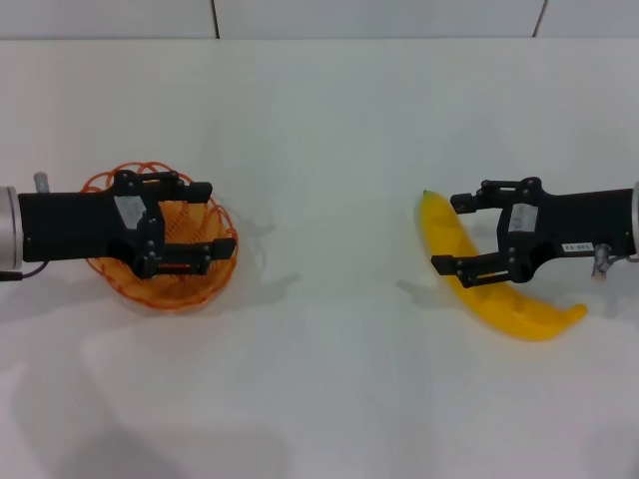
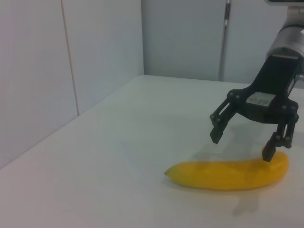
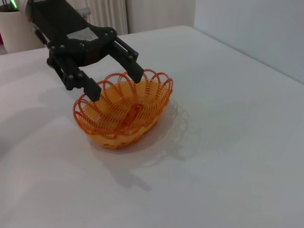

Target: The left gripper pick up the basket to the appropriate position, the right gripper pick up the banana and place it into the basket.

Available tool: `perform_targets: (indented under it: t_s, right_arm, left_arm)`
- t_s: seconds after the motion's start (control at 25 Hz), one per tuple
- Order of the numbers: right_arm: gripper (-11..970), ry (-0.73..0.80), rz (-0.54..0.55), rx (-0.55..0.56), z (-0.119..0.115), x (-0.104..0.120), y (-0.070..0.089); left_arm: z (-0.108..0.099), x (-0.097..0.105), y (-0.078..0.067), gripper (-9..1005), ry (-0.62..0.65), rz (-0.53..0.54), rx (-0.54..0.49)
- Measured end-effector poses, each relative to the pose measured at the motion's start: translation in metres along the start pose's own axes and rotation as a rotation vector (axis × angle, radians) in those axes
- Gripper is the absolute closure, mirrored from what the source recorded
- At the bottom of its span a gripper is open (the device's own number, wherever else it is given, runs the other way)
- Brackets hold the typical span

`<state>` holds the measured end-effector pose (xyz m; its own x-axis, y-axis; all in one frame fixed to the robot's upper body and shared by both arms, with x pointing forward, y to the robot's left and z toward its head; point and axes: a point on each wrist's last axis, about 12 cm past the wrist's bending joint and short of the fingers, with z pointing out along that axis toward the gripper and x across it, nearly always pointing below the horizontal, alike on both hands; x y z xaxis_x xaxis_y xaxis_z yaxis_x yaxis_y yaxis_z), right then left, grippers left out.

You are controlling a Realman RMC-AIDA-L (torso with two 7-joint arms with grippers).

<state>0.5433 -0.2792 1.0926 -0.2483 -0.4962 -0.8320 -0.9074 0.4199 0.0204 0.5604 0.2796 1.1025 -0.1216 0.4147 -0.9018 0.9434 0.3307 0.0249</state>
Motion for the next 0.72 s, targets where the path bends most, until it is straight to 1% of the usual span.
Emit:
perform_targets:
  t_s: [0.36,0.44,0.52,0.6,0.64,0.68,0.72]
  right_arm:
    - [82,-0.002,-0.001,-0.001,0.001,-0.001,0.000]
    - [82,-0.002,-0.001,-0.002,0.001,-0.001,0.000]
    - [82,-0.001,0.001,-0.002,0.001,0.000,0.000]
    - [82,-0.001,0.001,-0.002,0.001,0.000,0.000]
    - [82,-0.001,0.001,-0.002,0.001,0.000,0.000]
    - [82,-0.001,0.001,-0.002,0.001,0.000,0.000]
    - [82,-0.001,0.001,-0.002,0.001,0.000,0.000]
  left_arm:
    - [0.000,-0.001,0.001,209,-0.007,-0.009,-0.005]
    - [-0.002,-0.002,0.002,209,-0.011,-0.041,-0.017]
    - [-0.006,-0.005,0.007,209,-0.007,-0.091,-0.045]
    - [-0.015,-0.012,0.015,210,0.002,-0.143,-0.096]
    - [-0.024,-0.017,0.021,210,0.009,-0.186,-0.145]
    - [-0.024,-0.017,0.021,210,0.009,-0.186,-0.145]
    - [-0.033,-0.020,0.024,210,0.014,-0.222,-0.184]
